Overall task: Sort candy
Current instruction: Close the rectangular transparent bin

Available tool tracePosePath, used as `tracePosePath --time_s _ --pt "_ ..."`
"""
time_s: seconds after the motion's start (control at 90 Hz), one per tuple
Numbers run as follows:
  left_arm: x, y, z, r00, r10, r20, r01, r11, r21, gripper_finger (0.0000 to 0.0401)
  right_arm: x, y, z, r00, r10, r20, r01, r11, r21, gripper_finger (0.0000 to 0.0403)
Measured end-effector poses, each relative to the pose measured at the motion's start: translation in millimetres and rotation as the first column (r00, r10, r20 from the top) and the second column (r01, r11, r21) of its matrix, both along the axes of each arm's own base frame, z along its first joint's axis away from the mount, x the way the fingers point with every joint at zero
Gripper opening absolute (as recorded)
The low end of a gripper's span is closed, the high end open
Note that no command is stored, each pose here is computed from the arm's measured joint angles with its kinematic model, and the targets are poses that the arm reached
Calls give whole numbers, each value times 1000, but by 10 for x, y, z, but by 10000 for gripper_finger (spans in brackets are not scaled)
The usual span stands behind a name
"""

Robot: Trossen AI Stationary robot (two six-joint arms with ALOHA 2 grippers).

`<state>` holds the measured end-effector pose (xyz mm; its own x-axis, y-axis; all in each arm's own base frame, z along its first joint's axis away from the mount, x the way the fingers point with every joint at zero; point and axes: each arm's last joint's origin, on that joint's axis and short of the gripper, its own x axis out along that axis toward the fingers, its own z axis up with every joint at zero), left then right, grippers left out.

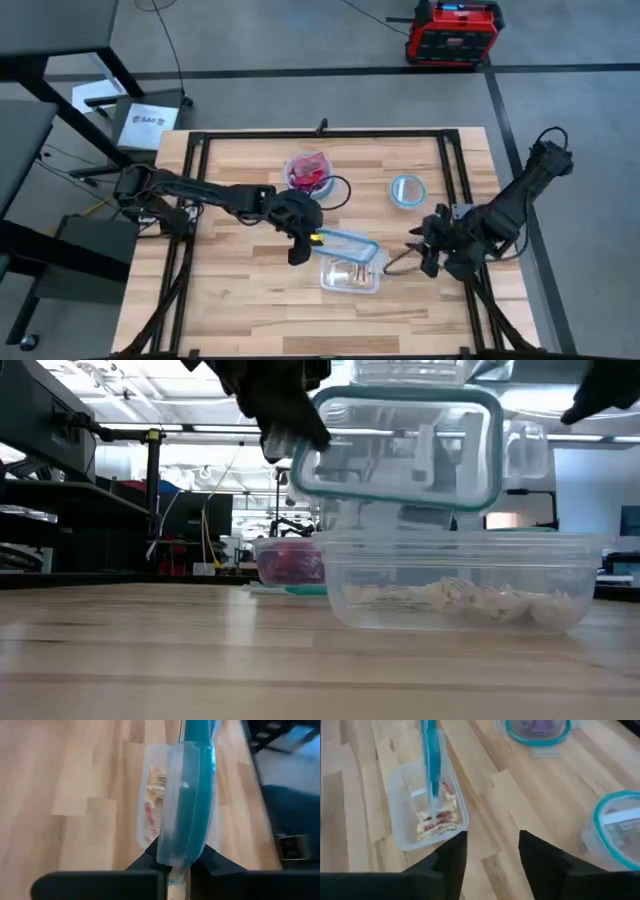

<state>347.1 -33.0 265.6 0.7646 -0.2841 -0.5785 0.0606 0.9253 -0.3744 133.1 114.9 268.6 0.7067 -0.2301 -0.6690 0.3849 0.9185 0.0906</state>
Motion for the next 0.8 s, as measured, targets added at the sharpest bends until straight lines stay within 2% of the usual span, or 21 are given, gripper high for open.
tracePosePath --time_s 0.133,0.289,0.444,0.556,0.644,0.8 --pt "23 -34 31 1000 -18 -5 17 984 -177 12 -49 136 -295 996 3 84 0 999 -39 172" --pt "60 -88 116 999 -26 27 34 932 -361 12 -22 282 -556 989 9 146 5 995 -97 164" --pt "30 -185 -30 1000 19 22 -5 860 -511 12 6 387 -685 990 14 140 5 991 -133 157" --pt "-41 -212 -207 995 66 79 -3 786 -618 12 -38 417 -707 991 22 133 -5 992 -127 153" --pt "-115 -180 -351 988 123 92 -31 745 -666 12 -74 430 -683 989 39 142 -22 993 -117 151" --pt "-195 -128 -568 982 187 -7 -142 724 -675 12 -96 415 -634 984 44 173 -23 992 -122 148"
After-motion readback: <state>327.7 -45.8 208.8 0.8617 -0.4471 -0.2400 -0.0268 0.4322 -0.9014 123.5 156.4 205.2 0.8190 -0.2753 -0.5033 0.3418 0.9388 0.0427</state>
